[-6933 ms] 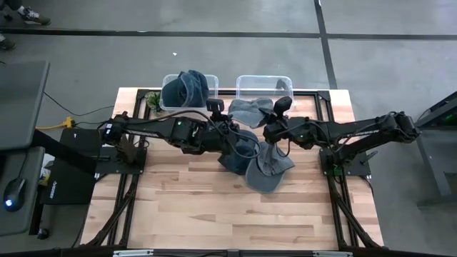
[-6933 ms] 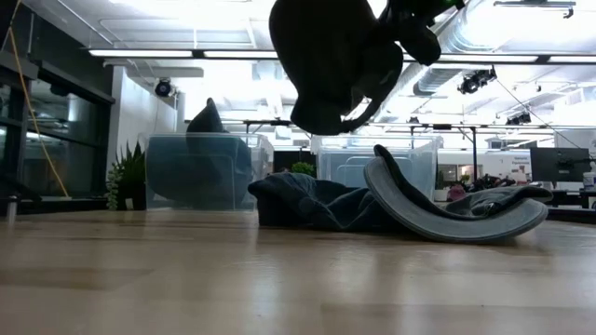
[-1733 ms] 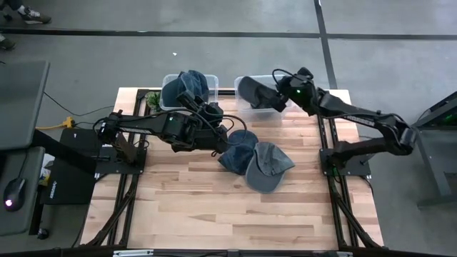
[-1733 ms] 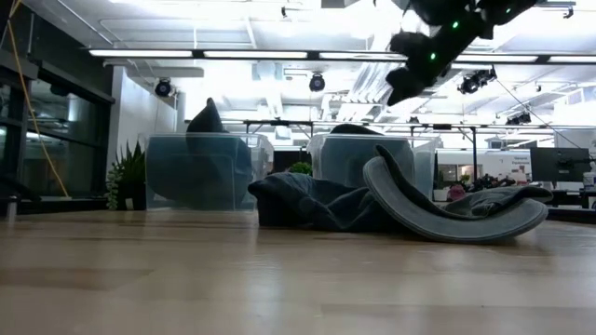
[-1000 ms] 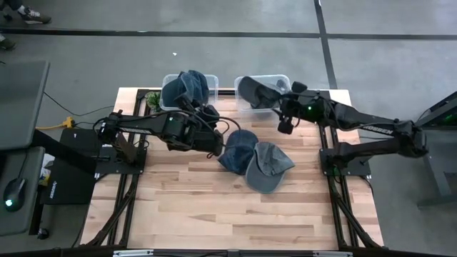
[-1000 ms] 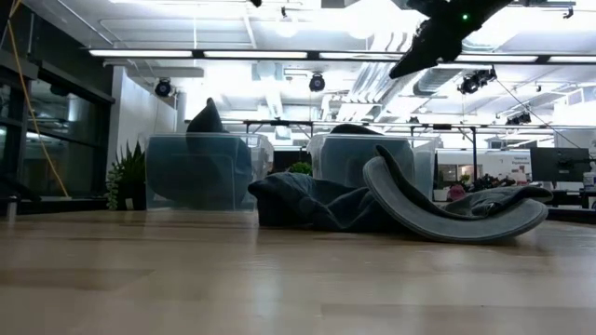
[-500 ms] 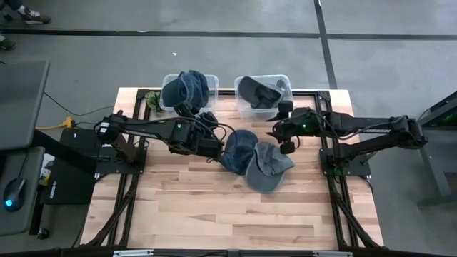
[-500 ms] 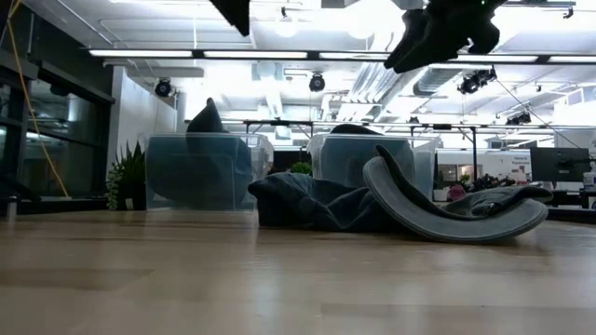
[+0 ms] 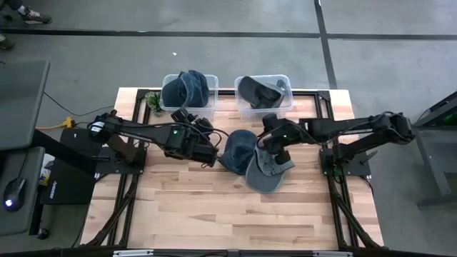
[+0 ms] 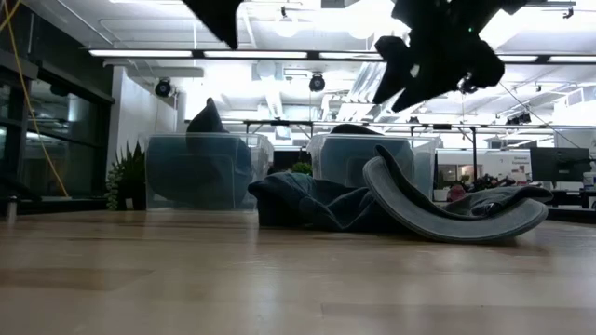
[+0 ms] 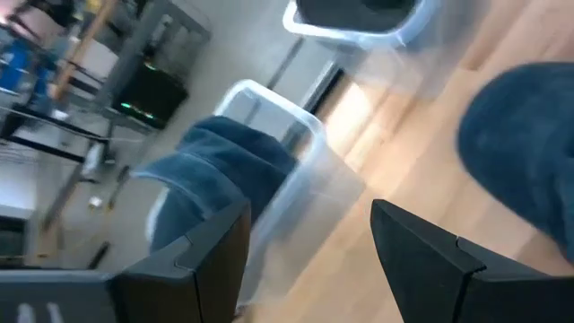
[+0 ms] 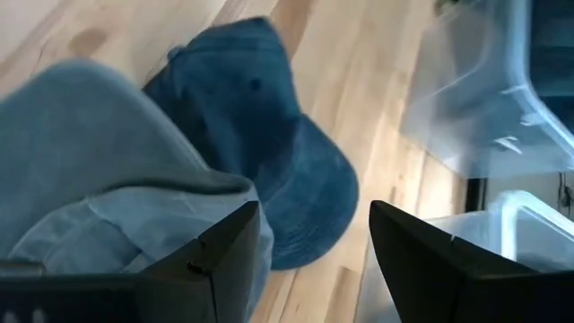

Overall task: Pick & Place hat
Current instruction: Put the right gray cap into the right transparent bin

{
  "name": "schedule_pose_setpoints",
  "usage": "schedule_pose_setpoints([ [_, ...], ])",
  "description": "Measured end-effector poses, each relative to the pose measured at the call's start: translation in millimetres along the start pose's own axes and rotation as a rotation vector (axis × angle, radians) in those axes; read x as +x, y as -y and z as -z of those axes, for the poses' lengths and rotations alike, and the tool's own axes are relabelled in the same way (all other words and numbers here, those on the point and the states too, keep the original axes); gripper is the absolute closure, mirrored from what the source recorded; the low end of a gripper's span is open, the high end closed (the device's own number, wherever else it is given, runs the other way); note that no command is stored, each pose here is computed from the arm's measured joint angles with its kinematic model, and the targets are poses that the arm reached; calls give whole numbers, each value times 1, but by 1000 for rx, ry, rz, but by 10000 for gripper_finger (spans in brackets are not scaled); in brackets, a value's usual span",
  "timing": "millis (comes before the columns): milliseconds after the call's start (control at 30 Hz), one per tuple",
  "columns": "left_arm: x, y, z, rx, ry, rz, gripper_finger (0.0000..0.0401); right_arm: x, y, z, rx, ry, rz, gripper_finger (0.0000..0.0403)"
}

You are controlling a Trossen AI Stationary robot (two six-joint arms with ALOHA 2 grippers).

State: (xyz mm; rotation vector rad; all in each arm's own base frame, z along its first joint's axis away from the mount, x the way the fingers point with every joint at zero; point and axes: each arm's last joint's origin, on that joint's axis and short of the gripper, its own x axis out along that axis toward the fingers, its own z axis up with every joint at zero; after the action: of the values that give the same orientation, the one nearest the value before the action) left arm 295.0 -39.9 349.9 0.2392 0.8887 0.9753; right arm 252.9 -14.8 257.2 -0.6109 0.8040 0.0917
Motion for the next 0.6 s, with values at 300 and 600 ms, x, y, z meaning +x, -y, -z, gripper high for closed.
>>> schedule_pose_setpoints([
  [300, -13, 7, 27, -50, 38, 242, 174, 19, -6, 2, -128, -30, -76, 196],
  [600, -5, 24, 44, -55, 40, 398, 174, 39, -11, 5, -224, -61, -134, 196],
])
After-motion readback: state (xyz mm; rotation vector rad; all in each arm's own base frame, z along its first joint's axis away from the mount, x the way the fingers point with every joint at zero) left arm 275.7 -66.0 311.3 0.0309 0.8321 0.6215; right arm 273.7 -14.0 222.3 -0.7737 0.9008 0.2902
